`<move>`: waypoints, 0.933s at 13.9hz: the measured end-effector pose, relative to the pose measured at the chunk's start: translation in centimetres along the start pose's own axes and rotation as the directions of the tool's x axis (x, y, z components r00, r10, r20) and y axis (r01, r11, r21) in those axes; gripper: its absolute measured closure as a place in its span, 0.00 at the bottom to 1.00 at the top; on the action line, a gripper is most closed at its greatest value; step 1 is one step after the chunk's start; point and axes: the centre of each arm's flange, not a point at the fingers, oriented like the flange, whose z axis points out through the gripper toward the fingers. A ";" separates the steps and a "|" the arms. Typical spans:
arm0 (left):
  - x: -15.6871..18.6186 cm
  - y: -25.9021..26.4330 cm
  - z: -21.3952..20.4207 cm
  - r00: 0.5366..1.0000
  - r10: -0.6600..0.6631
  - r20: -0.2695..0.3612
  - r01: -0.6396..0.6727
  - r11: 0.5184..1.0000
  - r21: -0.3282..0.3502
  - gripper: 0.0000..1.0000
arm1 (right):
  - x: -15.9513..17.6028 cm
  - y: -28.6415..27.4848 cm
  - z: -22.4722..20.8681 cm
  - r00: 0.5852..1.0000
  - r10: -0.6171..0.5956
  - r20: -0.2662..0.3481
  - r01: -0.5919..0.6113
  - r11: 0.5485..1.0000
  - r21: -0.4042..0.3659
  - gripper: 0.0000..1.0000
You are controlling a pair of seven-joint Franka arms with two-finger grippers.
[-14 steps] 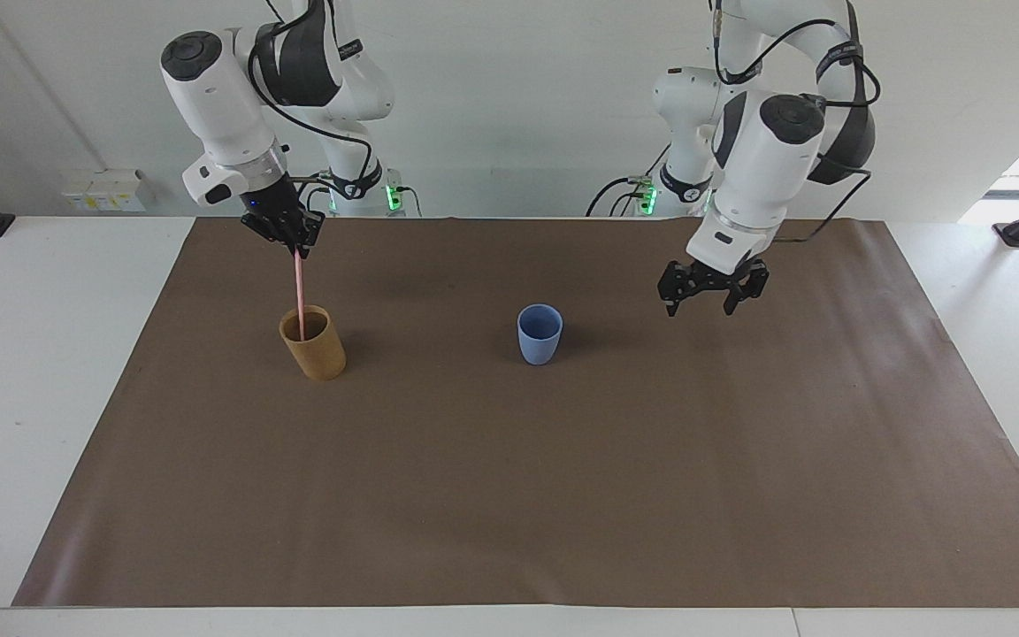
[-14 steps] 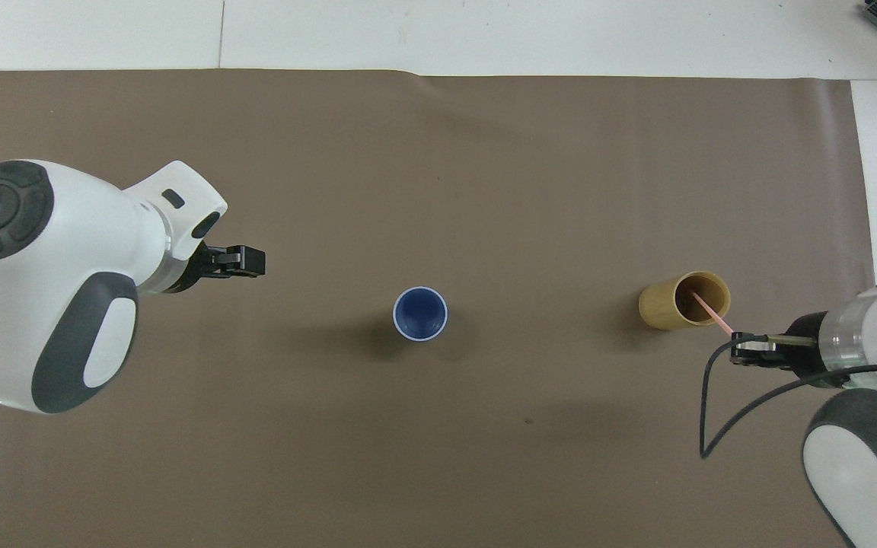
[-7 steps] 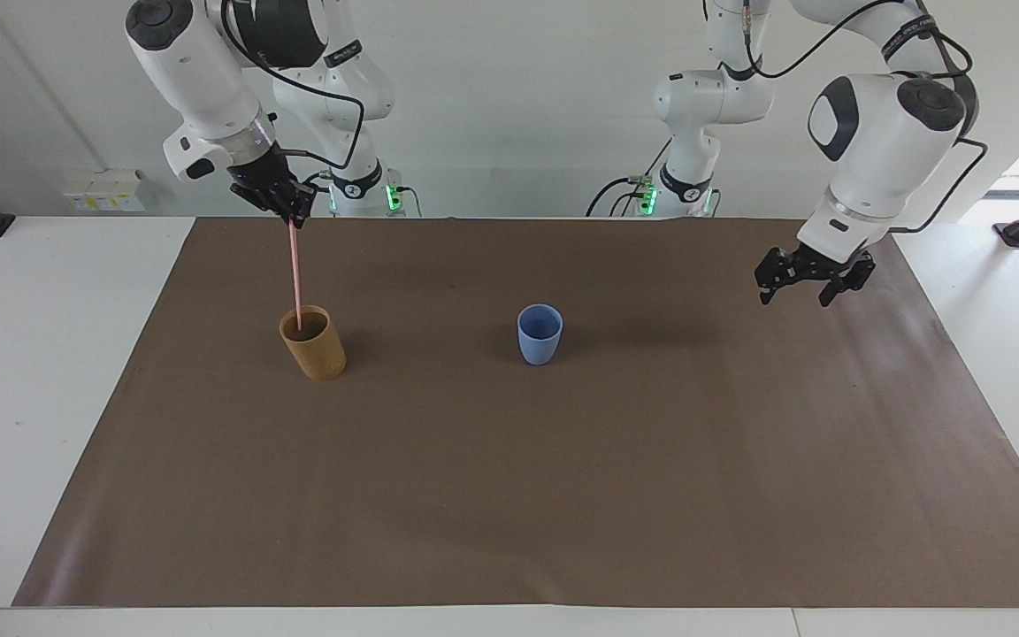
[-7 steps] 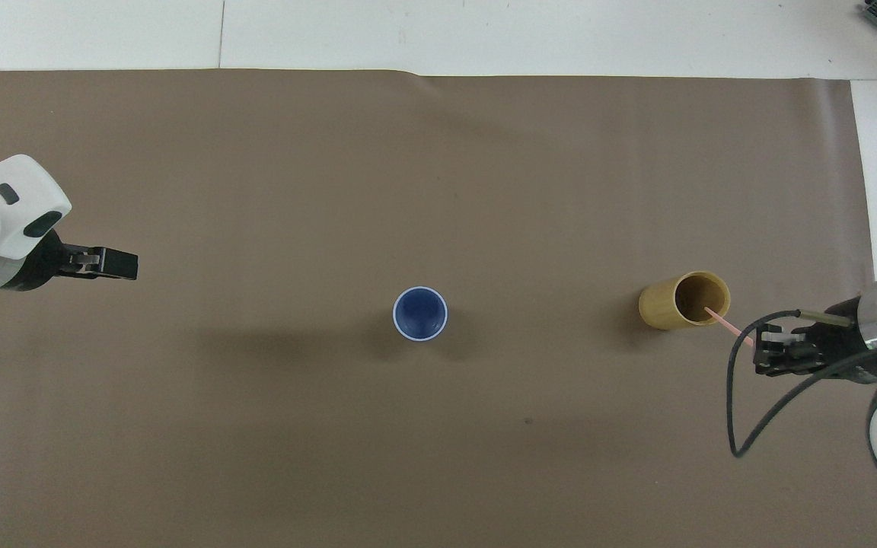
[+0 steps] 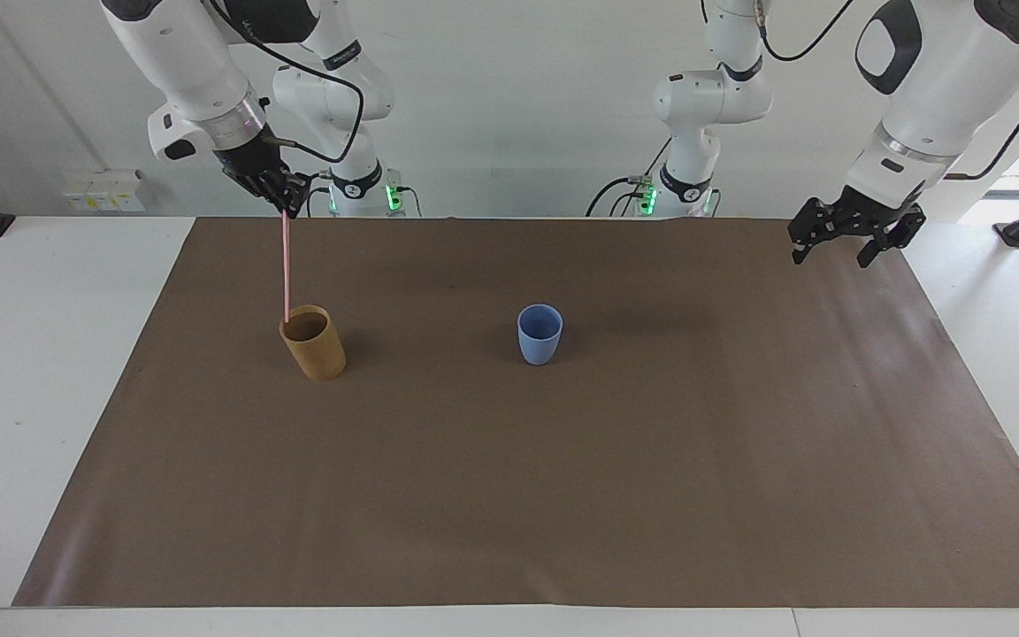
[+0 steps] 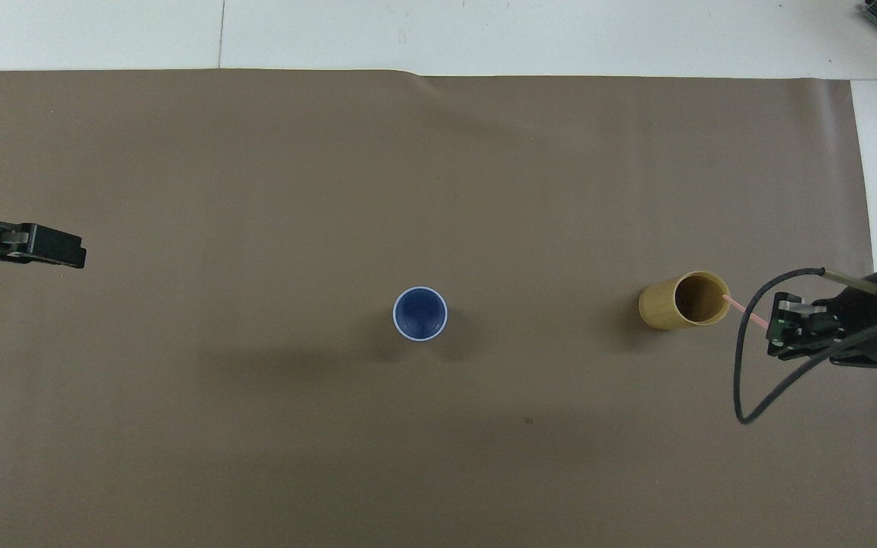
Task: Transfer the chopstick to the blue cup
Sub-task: 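Lift the pink stick from the tan cup and carry it to the blue cup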
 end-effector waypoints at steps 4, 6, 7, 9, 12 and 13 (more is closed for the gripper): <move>-0.2 0.0 -0.4 1.000 -0.001 0.012 0.001 1.000 -0.001 0.00 | -1.7 -2.9 -0.7 0.963 0.249 0.100 -0.260 0.959 0.112 0.90; -0.2 -0.1 -0.4 1.000 -0.002 0.012 0.002 1.000 -0.001 0.00 | -2.6 -4.9 -1.0 0.908 0.376 0.186 -0.407 0.898 0.168 0.90; -0.2 -0.1 -0.4 1.000 -0.002 0.012 0.002 1.000 -0.001 0.00 | -3.3 -6.6 -1.2 0.883 0.423 0.205 -0.459 0.868 0.187 0.90; -0.4 -0.1 -1.0 1.000 -0.003 0.007 0.003 1.000 0.000 0.00 | -5.2 -10.9 -1.2 0.837 0.504 0.213 -0.544 0.811 0.218 0.90; -1.6 -0.1 -3.6 0.999 -0.006 0.040 0.006 1.000 -0.003 0.00 | -7.8 -16.8 -0.4 0.780 0.531 0.331 -0.616 0.745 0.256 0.90; -1.8 -0.1 -4.3 0.999 -0.005 0.042 0.005 1.000 -0.003 0.00 | -8.1 -18.2 0.1 0.765 0.529 0.366 -0.631 0.729 0.264 0.90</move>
